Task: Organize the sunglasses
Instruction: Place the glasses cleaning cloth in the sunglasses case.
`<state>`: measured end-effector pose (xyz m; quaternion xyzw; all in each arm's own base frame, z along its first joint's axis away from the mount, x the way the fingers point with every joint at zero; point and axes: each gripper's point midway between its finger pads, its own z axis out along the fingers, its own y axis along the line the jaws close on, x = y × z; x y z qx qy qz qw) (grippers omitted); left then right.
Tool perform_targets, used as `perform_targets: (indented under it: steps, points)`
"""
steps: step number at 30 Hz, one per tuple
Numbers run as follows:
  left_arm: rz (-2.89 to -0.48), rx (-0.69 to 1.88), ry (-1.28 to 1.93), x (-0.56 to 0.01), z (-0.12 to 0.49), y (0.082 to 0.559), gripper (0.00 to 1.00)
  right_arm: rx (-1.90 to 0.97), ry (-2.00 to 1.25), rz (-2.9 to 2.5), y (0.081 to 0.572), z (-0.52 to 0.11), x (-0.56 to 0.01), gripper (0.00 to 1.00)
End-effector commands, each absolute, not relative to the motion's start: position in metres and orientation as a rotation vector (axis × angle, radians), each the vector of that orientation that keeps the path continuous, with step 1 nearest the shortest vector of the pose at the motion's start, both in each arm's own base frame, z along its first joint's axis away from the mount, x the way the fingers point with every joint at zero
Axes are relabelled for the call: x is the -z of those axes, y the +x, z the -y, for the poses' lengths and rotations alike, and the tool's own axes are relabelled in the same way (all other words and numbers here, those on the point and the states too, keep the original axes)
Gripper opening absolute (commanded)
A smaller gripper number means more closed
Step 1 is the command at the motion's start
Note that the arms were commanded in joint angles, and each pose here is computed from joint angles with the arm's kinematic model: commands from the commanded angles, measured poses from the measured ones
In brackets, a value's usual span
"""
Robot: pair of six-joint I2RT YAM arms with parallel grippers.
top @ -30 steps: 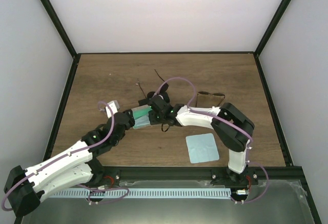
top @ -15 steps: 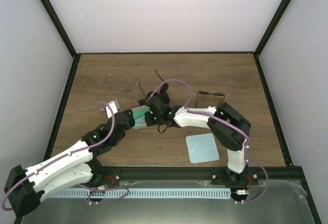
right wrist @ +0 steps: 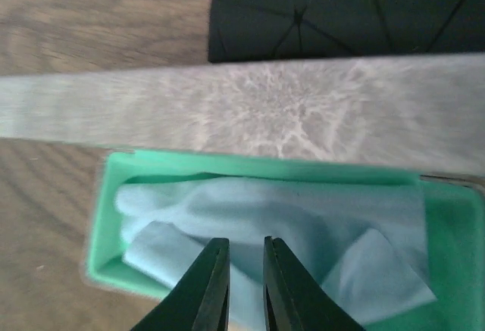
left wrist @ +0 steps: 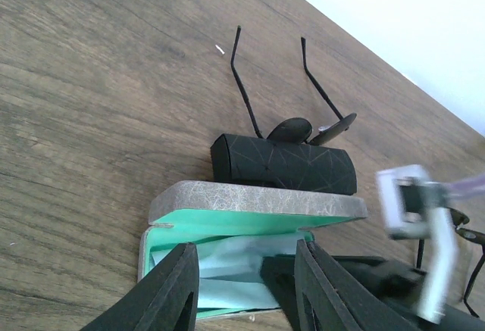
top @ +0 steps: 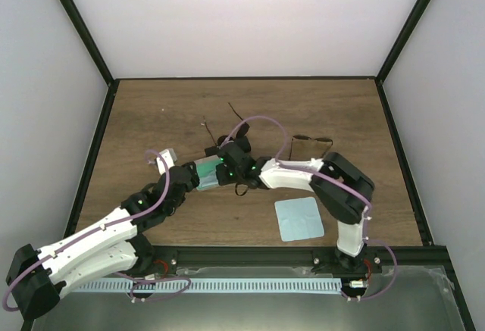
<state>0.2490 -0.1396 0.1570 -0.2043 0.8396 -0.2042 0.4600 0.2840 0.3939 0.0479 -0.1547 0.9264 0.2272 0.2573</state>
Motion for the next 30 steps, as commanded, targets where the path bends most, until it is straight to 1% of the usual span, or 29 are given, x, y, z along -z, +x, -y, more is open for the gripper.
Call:
perform_targets:
  steps: [1,3,7,11,12,13,14,15,16,19,20,21,22,24,26,30]
  points:
    - [-2.049,0.486,-0.504,-0.157,0.136,0.251,0.37,-0.746,-0.383,-2.294,0.289,-0.393,-0.128,0.14]
    - [-2.047,0.483,-0.497,-0.158,0.137,0.252,0.36,-0.758,-0.372,-2.245,0.286,-0.384,-0.148,0.15]
    - [-2.042,0.485,-0.472,-0.158,0.140,0.254,0.36,-0.724,-0.328,-2.197,0.279,-0.355,-0.171,0.15]
    - [-2.048,0.515,-0.437,-0.157,0.156,0.257,0.32,-0.637,-0.186,-2.140,0.277,-0.306,-0.186,0.15]
    - [-2.049,0.512,-0.421,-0.159,0.162,0.257,0.29,-0.629,-0.154,-2.132,0.278,-0.295,-0.189,0.15]
    - [-2.051,0.499,-0.401,-0.160,0.168,0.258,0.22,-0.637,-0.137,-2.125,0.280,-0.286,-0.192,0.15]
    - [-2.050,0.493,-0.382,-0.167,0.175,0.260,0.13,-0.650,-0.125,-2.127,0.282,-0.279,-0.195,0.12]
    - [-2.057,0.483,-0.358,-0.169,0.182,0.261,0.07,-0.655,-0.103,-2.136,0.287,-0.270,-0.197,0.06]
    - [-2.064,0.472,-0.341,-0.171,0.189,0.263,0.05,-0.652,-0.082,-2.149,0.293,-0.261,-0.197,0.01]
    - [-2.059,0.490,-0.305,-0.175,0.208,0.270,0.04,-0.596,0.001,-2.196,0.313,-0.230,-0.197,0.01]
    - [-2.041,0.523,-0.295,-0.179,0.217,0.275,0.06,-0.553,0.036,-2.209,0.318,-0.218,-0.197,0.01]
    - [-2.033,0.542,-0.272,-0.182,0.226,0.279,0.11,-0.493,0.088,-2.221,0.324,-0.204,-0.197,0.01]
    - [-2.033,0.554,-0.245,-0.184,0.237,0.283,0.20,-0.436,0.139,-2.232,0.329,-0.189,-0.196,0.09]
    - [-2.054,0.552,-0.183,-0.188,0.261,0.293,0.36,-0.344,0.184,-2.232,0.334,-0.165,-0.196,0.31]
    - [-2.099,0.523,-0.114,-0.183,0.289,0.303,0.51,-0.302,0.242,-2.236,0.343,-0.141,-0.193,0.43]
    - [-2.145,0.500,-0.016,-0.167,0.337,0.320,0.73,-0.294,0.325,-2.263,0.360,-0.107,-0.180,0.48]
